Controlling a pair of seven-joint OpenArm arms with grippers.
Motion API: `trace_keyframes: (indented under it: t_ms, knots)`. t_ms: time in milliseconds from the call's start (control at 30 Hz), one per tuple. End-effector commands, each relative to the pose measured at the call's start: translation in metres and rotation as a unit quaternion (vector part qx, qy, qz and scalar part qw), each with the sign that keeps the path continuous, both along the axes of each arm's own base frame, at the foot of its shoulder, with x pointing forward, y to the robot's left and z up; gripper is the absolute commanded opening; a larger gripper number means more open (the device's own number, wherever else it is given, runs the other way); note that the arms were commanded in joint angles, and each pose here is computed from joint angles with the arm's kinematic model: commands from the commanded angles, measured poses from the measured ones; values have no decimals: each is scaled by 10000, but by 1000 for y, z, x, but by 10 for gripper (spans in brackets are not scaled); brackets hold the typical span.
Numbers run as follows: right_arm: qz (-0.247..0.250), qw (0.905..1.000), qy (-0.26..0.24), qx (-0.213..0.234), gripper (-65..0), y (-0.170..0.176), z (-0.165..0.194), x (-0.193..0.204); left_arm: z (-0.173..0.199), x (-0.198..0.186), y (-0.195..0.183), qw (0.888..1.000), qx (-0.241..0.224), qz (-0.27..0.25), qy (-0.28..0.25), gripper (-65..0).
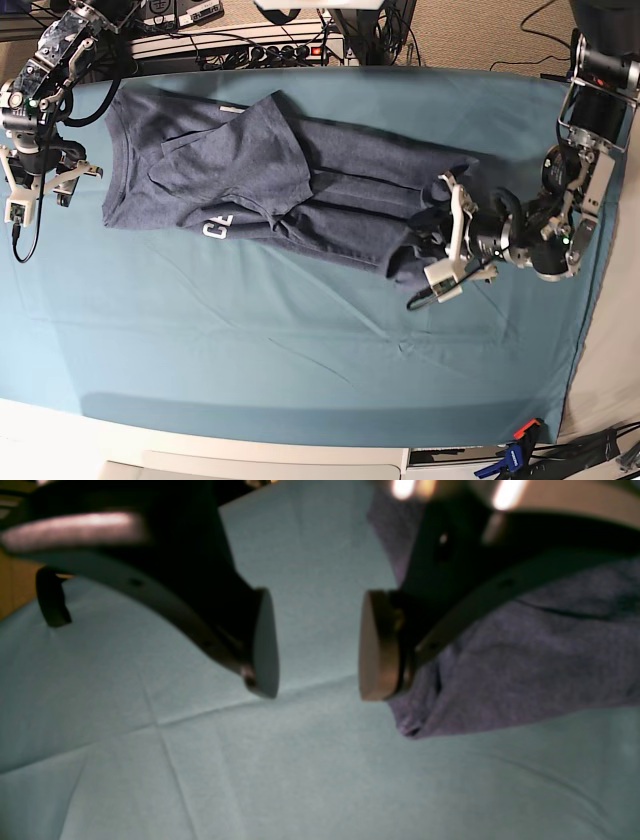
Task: Fold the T-shirt properly
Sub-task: 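Grasp the hem end of the shirt with the left gripper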
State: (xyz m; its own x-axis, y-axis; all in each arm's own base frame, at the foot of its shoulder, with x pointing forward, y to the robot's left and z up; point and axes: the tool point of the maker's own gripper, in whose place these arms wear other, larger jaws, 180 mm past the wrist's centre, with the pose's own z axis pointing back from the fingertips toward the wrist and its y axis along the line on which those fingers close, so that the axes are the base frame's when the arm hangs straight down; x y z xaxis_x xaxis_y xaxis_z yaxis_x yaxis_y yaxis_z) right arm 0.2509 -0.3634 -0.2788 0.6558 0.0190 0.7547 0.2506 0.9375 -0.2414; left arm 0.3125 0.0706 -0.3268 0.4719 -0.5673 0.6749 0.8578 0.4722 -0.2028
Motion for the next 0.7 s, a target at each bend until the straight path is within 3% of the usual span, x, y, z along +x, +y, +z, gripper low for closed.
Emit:
trace_keyframes:
  t_ms: [0, 200, 500, 667]
  knots:
    - [74, 9996, -253, -122, -374, -2, 15, 7, 17, 12, -3, 9995, -144, 37, -271, -650]
    - [85, 9997, -209, -91, -374, -1, 13, 5, 10, 20, -3, 9988, 154, 225, -401, -650]
    - [86, 9998, -176, -88, -374, -1, 11, 3, 2, 14, -32, 9991, -29, 159, -384, -650]
    - [86, 9998, -172, -88, -374, -1, 11, 3, -2, 15, -38, 9985, 89, 139, -517, -650]
